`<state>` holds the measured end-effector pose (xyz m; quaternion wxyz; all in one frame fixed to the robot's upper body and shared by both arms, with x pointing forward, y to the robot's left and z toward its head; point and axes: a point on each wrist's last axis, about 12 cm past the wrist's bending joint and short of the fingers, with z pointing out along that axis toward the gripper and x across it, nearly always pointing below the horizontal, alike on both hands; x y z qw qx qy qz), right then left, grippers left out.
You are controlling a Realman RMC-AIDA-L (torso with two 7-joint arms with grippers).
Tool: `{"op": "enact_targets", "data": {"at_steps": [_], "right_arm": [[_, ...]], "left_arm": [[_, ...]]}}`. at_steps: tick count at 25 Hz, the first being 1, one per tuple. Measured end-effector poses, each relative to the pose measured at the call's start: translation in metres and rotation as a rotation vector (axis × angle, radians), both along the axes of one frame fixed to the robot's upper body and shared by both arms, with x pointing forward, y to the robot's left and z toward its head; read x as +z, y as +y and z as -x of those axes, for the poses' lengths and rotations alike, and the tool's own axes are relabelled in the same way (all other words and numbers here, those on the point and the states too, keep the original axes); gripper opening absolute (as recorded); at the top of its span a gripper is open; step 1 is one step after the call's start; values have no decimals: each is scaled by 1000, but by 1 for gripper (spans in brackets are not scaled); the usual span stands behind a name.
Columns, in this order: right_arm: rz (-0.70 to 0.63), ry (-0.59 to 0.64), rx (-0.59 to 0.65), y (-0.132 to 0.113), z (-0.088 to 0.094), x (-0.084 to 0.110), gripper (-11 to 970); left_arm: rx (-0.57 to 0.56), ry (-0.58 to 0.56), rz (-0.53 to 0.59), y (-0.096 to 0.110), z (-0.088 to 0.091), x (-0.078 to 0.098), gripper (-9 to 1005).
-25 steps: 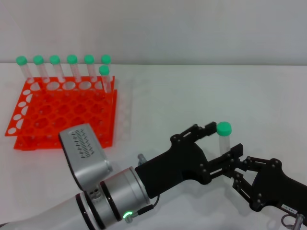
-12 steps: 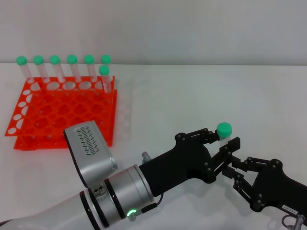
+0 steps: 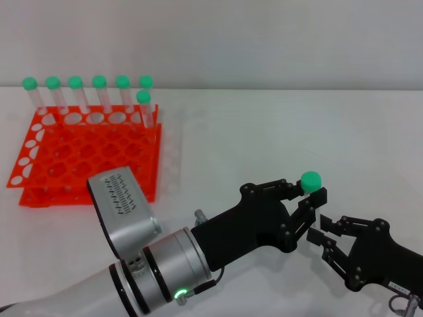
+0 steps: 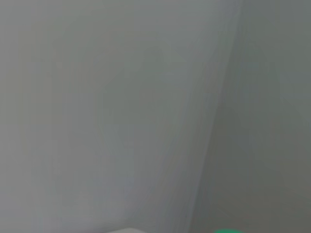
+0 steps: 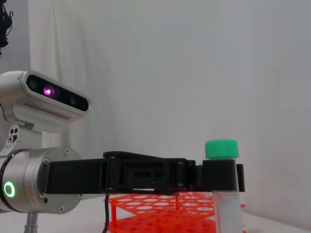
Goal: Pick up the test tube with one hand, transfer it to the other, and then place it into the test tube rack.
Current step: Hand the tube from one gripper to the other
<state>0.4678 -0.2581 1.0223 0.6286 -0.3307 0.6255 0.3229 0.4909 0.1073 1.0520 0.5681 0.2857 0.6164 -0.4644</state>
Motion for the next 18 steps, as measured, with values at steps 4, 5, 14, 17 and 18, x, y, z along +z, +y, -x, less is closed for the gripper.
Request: {"op": "enact_targets", "data": {"at_steps": [4,5,14,17,18], "right_arm": [[8,-8,-2,-1,0,0,282],[14,-17,-3,-1,0,0,283],[43,-49,-59,-10,1,-2,292],[54,-56,-128,-20,3,-4,358],[60,-60,-155,-24,4,-5,390]], "left_arm": [[1,2,1,0,1,0,241],[1,2,1,0,1,0,232],[59,22,39,9,0,-1,214],[139,40,91,27,-1,-3,217],[168,37,108,35,-2,-3,218]]}}
